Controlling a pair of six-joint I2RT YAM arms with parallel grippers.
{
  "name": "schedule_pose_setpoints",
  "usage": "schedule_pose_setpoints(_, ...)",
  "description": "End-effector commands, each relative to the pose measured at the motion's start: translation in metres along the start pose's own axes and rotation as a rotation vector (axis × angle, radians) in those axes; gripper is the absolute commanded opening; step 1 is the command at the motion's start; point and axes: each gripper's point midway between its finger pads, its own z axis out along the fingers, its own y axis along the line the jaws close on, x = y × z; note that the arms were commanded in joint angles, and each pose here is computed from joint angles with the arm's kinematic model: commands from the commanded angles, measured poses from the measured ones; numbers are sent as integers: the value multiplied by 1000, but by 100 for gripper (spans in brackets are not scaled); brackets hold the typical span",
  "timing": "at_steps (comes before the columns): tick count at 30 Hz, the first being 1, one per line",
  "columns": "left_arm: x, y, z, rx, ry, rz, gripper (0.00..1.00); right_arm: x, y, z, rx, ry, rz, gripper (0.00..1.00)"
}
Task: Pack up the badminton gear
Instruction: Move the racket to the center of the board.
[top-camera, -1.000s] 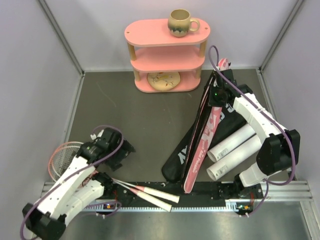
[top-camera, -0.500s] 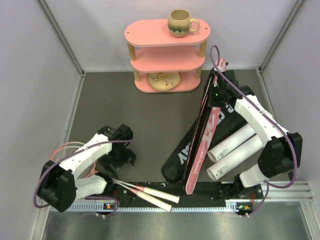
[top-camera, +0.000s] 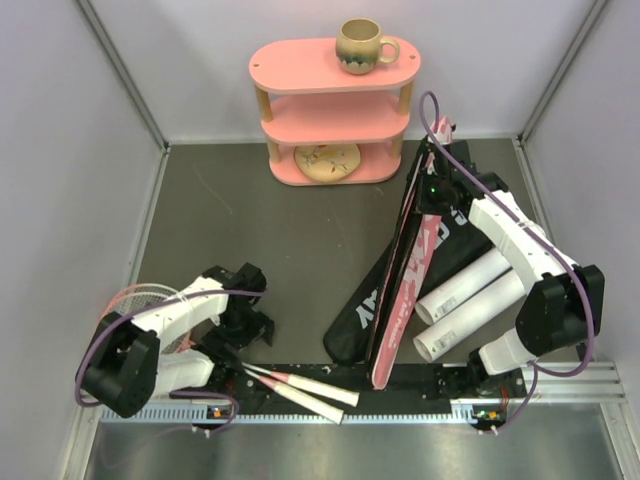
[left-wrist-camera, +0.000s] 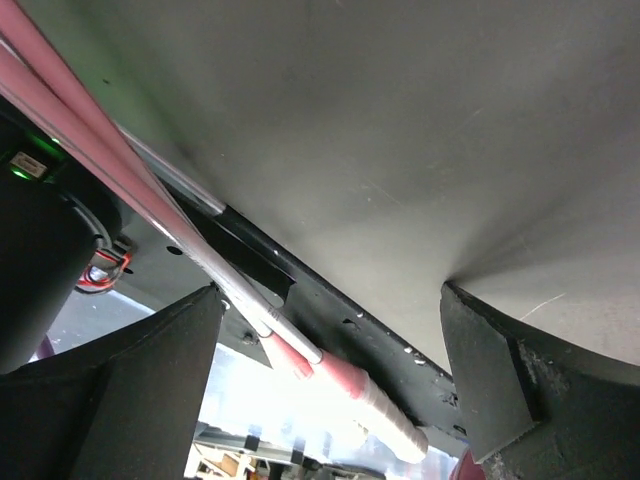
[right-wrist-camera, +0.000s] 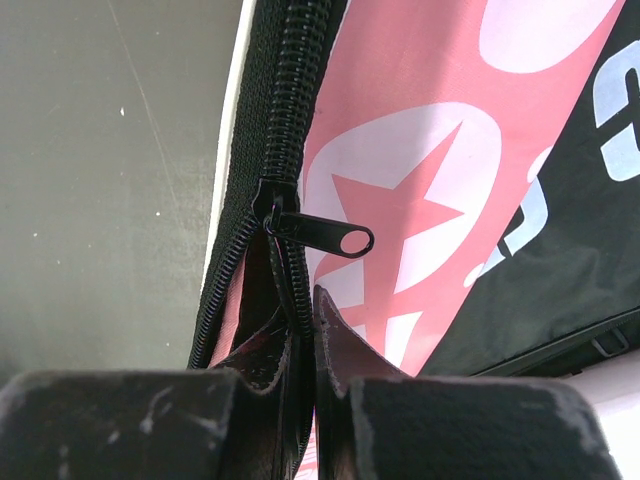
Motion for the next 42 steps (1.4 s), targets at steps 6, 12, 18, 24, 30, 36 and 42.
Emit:
schedule_pose_setpoints(6,-20,-14,21,-27,-94,-68,72,-8,7,-12,-42,-45,0,0)
schedule_pose_setpoints(12,-60,-44,-10,29,-312,-29,16,-6,8,-15,-54,-46,-3,0)
schedule_pose_setpoints(18,-93,-96,-40,-1,-462,158,0,-8,9,-18,-59,-55,-1,0)
schedule_pose_setpoints(24,-107,-136,-56,15,-567,365,0,-5,10,-17,-62,-46,-3,0)
schedule_pose_setpoints(30,-101,-129,-54,86,-555,363,6,-4,11,-17,-77,-41,-9,0)
schedule_pose_setpoints(36,-105,-134,-75,169,-554,359,86,-4,13,-18,-89,-39,-20,0)
schedule_pose_setpoints(42,-144,-154,-107,421,-584,246,76,-2,14,-19,-97,-36,-22,0)
